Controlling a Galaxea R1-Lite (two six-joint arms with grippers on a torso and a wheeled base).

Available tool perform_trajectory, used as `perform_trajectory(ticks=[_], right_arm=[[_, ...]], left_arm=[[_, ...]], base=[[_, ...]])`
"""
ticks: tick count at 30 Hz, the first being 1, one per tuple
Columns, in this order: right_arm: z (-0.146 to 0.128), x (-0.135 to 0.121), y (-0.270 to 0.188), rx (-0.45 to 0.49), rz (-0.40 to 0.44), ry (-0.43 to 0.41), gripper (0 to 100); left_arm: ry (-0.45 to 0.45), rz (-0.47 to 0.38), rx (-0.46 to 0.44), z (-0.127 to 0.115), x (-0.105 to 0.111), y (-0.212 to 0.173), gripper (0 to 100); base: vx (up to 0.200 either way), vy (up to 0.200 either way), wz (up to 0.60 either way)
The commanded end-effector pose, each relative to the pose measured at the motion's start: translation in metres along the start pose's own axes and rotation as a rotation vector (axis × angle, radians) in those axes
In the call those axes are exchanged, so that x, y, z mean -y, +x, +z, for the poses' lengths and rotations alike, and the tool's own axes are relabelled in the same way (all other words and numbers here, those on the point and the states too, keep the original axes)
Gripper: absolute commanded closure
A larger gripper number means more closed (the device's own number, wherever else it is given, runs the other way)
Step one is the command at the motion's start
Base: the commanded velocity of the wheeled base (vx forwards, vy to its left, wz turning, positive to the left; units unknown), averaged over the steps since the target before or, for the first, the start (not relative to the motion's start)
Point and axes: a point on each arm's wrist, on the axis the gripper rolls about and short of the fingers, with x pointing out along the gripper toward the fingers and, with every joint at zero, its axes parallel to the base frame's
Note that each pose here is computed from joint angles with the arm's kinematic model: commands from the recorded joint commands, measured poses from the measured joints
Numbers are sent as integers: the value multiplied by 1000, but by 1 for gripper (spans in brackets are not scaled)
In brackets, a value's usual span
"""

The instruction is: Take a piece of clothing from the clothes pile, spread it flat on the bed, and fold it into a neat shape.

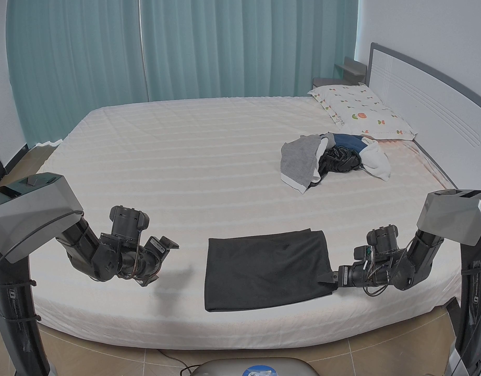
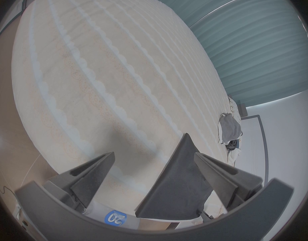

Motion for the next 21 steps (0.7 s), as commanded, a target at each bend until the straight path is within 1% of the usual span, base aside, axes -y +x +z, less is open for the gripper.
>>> perform_trajectory(ticks=[1,9,14,21], right_arm=[[-3,0,-4,-10,-5,-14,100],[1,-4,-17,-30,-13,-17,100],[-2,-2,-18,-53,-20,-43,100],[-4,-1,-15,-63,-22,-48,100]], left_arm=[[0,0,0,0,0,0,0],[0,-1,1,0,0,0,0],[0,-1,1,0,0,0,0],[0,-1,1,0,0,0,0]], base=[[0,0,0],[0,0,0],[0,0,0],[0,0,0]])
